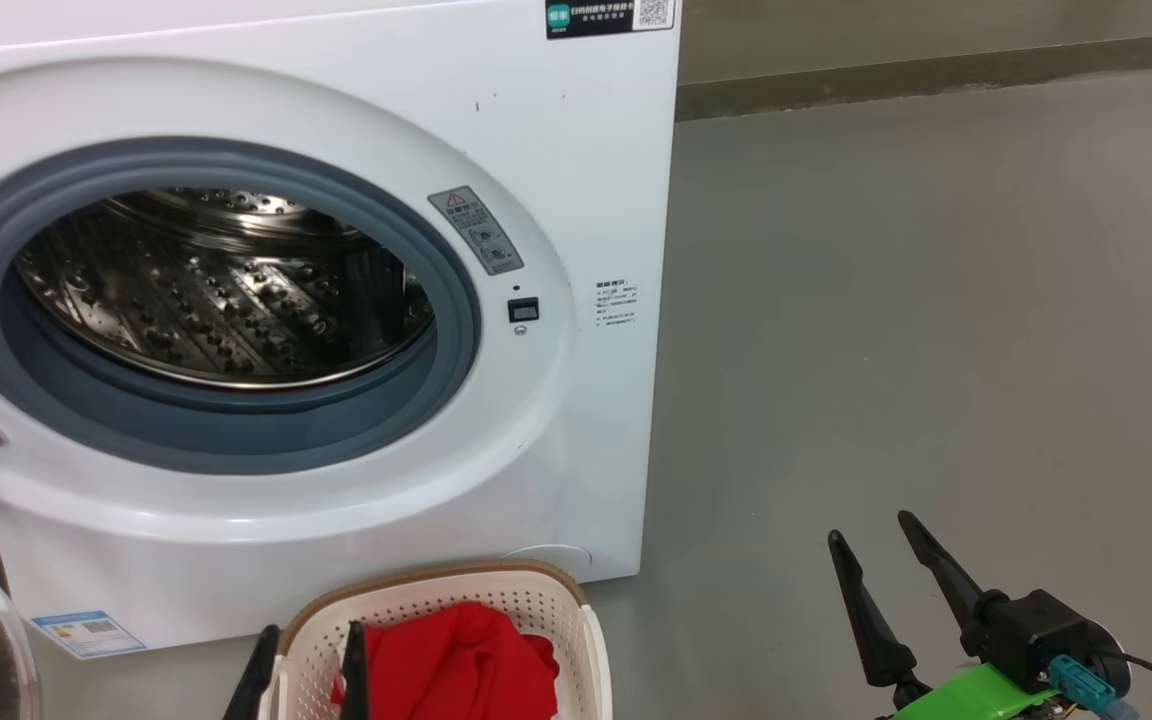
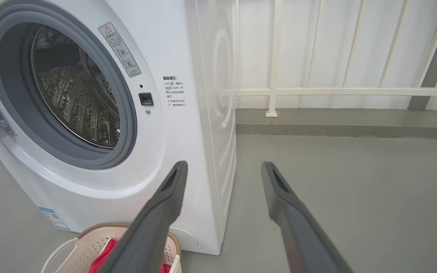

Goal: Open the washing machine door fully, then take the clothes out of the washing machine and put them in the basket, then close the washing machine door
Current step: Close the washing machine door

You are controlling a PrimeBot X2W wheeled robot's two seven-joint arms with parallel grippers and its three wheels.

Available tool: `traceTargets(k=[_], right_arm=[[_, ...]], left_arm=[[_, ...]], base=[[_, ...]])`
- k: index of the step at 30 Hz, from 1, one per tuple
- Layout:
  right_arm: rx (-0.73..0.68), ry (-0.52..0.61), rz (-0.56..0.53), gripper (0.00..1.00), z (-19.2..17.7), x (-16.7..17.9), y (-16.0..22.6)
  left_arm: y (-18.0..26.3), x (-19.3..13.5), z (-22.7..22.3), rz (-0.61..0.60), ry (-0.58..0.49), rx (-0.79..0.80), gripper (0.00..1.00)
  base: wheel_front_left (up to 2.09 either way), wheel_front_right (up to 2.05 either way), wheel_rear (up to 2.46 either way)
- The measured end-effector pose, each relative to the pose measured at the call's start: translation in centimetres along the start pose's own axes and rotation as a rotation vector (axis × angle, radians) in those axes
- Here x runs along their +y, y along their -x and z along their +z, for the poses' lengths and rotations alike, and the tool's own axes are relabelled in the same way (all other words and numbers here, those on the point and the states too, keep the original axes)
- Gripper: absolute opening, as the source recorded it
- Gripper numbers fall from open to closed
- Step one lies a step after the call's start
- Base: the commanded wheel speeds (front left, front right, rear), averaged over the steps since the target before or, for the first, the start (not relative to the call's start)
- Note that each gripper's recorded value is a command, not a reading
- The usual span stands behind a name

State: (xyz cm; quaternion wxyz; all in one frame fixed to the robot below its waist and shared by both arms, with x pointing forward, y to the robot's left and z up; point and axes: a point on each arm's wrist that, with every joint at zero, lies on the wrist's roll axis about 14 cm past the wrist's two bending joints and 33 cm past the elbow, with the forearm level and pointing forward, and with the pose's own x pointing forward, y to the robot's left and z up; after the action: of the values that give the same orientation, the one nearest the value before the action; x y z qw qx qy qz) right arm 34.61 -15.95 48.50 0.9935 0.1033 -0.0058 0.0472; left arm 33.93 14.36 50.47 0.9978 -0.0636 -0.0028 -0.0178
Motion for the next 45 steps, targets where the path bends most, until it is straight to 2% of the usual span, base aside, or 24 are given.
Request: traceTargets(k=[14, 32, 45], right_arm=[[0.003, -0.001, 0.007, 1.0, -0.1, 0.21, -0.02], [0.012, -0.002, 0.001, 1.0, -0.37, 0.03, -0.12], [0.012, -0.002, -0.001, 1.0, -0.38, -0.05, -0.1]], left_arm=[[0.27, 0.19, -0.06, 0.01, -0.005, 0.002, 1.0], [0.3, 0.05, -0.27, -0.001, -0.011, 0.005, 1.0], [0.29, 0.1, -0.26, 0.0, -0.006, 0.005, 1.0]], base=[[-0.2, 0.2, 0.0], [-1.35, 1.35, 0.0], [-0.11, 0.11, 0.0]])
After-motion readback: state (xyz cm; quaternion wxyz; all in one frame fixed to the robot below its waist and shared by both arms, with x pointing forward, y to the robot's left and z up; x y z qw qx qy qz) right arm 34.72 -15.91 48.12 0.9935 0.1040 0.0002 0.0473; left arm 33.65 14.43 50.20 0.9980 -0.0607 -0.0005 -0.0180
